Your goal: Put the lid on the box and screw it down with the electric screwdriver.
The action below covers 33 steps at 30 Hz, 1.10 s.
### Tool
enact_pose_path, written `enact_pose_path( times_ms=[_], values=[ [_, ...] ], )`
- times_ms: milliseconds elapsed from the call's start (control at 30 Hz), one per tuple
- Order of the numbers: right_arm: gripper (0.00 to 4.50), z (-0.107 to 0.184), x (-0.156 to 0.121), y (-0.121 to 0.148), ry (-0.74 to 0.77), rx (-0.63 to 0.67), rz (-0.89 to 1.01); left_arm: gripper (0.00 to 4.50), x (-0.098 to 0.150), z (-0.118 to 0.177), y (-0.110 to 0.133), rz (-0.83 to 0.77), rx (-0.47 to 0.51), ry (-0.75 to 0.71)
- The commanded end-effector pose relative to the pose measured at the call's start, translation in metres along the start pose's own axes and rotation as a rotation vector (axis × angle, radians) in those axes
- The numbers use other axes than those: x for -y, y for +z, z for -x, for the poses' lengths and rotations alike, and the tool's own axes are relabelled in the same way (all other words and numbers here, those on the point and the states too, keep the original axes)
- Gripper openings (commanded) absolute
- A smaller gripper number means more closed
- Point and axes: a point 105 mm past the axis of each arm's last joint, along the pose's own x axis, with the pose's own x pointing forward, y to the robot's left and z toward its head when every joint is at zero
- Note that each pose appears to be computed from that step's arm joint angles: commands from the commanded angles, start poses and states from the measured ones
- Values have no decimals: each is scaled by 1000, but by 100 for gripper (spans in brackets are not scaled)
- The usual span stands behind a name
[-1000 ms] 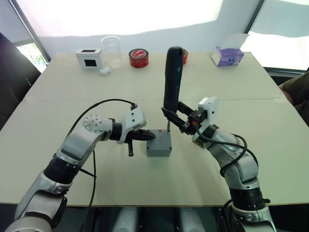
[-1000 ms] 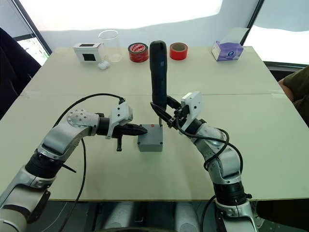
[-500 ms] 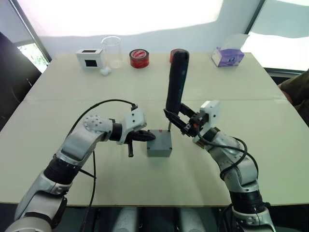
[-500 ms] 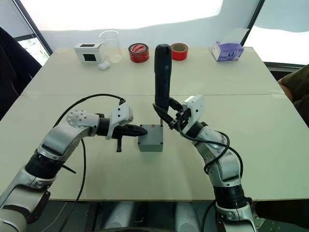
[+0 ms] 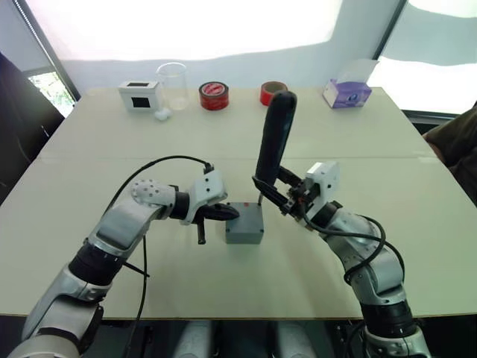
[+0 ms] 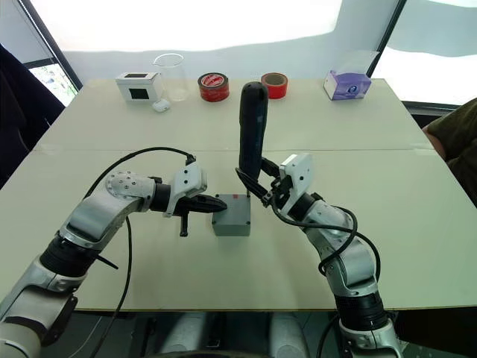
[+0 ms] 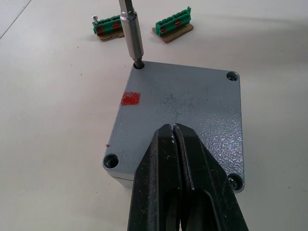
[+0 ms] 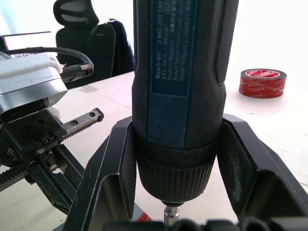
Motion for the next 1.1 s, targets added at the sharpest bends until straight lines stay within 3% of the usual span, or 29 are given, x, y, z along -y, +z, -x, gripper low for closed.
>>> enact_pose_path(
  times_ms=[33, 633, 1100],
  values=[
    [180, 5, -5, -49, -1, -185, -106, 0, 4, -2, -4, -15, -15, -12],
    [180, 14, -8, -71, -12, -266, -147, 0, 6, -1, -10, -18, -30, -16],
    [180, 14, -15, -72, 13, -267, -156, 0, 7, -1, -10, -18, -33, -18]
  ],
)
